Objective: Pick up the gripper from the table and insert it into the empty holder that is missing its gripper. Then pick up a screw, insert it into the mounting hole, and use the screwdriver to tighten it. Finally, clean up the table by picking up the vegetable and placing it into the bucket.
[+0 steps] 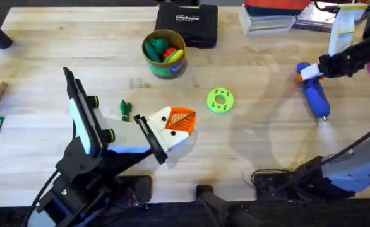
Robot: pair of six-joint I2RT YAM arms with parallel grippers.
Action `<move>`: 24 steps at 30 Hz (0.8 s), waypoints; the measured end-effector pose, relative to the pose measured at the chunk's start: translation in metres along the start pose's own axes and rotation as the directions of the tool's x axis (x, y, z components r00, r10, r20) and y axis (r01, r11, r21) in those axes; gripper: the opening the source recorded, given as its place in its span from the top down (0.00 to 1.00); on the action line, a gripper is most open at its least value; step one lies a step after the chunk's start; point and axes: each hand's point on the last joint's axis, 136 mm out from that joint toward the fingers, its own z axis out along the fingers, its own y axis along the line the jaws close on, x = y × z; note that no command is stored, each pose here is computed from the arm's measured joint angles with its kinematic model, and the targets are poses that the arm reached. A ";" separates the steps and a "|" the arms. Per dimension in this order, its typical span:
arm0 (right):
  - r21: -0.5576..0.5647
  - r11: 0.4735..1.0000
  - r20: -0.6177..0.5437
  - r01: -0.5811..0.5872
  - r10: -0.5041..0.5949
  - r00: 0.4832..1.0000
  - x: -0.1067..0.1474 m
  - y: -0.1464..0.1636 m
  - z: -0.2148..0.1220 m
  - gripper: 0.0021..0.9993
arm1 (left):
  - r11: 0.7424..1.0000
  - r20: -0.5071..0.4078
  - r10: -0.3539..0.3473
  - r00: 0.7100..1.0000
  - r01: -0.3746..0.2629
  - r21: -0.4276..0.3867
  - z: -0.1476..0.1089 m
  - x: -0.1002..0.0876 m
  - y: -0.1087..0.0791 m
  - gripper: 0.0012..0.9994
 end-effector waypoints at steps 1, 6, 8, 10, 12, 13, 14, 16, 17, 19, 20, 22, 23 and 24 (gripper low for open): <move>0.000 1.000 0.001 0.002 -0.002 1.000 0.000 0.000 0.000 0.78 | 1.000 0.000 0.000 1.000 0.000 0.000 0.000 0.000 0.000 1.00; -0.001 1.000 0.001 -0.002 0.002 1.000 0.000 0.000 0.000 0.98 | 1.000 0.000 0.000 1.000 0.000 0.000 0.000 0.000 0.000 1.00; -0.002 1.000 0.000 -0.005 0.005 1.000 -0.001 0.000 -0.001 0.97 | 1.000 0.000 0.000 1.000 0.000 0.000 0.000 0.000 0.000 1.00; 0.001 1.000 0.004 -0.011 0.011 1.000 -0.003 -0.001 -0.003 0.97 | 1.000 0.000 0.000 1.000 0.000 0.000 0.000 0.000 0.000 1.00; 0.015 1.000 0.023 -0.014 0.014 1.000 -0.010 -0.005 -0.009 0.97 | 1.000 0.000 0.000 1.000 0.000 0.000 0.000 0.000 0.000 1.00; 0.026 1.000 0.040 -0.015 0.014 0.999 -0.015 -0.007 -0.013 0.97 | 1.000 0.000 0.000 1.000 0.000 0.000 0.000 0.000 0.000 1.00; 0.042 0.999 0.062 -0.015 0.013 0.998 -0.021 -0.010 -0.020 0.97 | 1.000 0.000 0.000 1.000 0.000 0.000 0.000 0.000 0.000 1.00; 0.082 0.996 0.121 -0.024 0.014 0.993 -0.032 -0.014 -0.039 0.97 | 1.000 0.000 0.000 1.000 0.000 0.000 0.000 0.000 0.000 1.00; 0.101 0.994 0.152 -0.031 0.015 0.988 -0.037 -0.015 -0.050 0.97 | 1.000 0.000 0.000 1.000 0.000 0.000 0.000 0.000 0.000 1.00; 0.143 0.988 0.223 -0.050 0.017 0.975 -0.048 -0.016 -0.077 0.97 | 1.000 0.000 0.000 1.000 0.000 0.000 0.000 0.000 0.000 1.00; 0.165 0.984 0.264 -0.064 0.018 0.964 -0.053 -0.016 -0.093 0.97 | 1.000 0.000 0.000 1.000 0.000 0.000 0.000 0.000 0.000 1.00; 0.198 0.977 0.328 -0.082 0.013 0.944 -0.059 -0.014 -0.121 0.97 | 1.000 0.000 0.000 1.000 0.000 0.000 0.000 0.000 0.000 1.00; 0.208 0.974 0.351 -0.089 0.011 0.936 -0.060 -0.012 -0.132 0.97 | 1.000 0.000 0.000 1.000 0.000 0.000 0.000 0.000 0.000 1.00; 0.220 0.971 0.375 -0.096 0.007 0.927 -0.061 -0.010 -0.145 0.97 | 1.000 0.000 0.000 1.000 0.000 0.000 0.000 0.000 0.000 1.00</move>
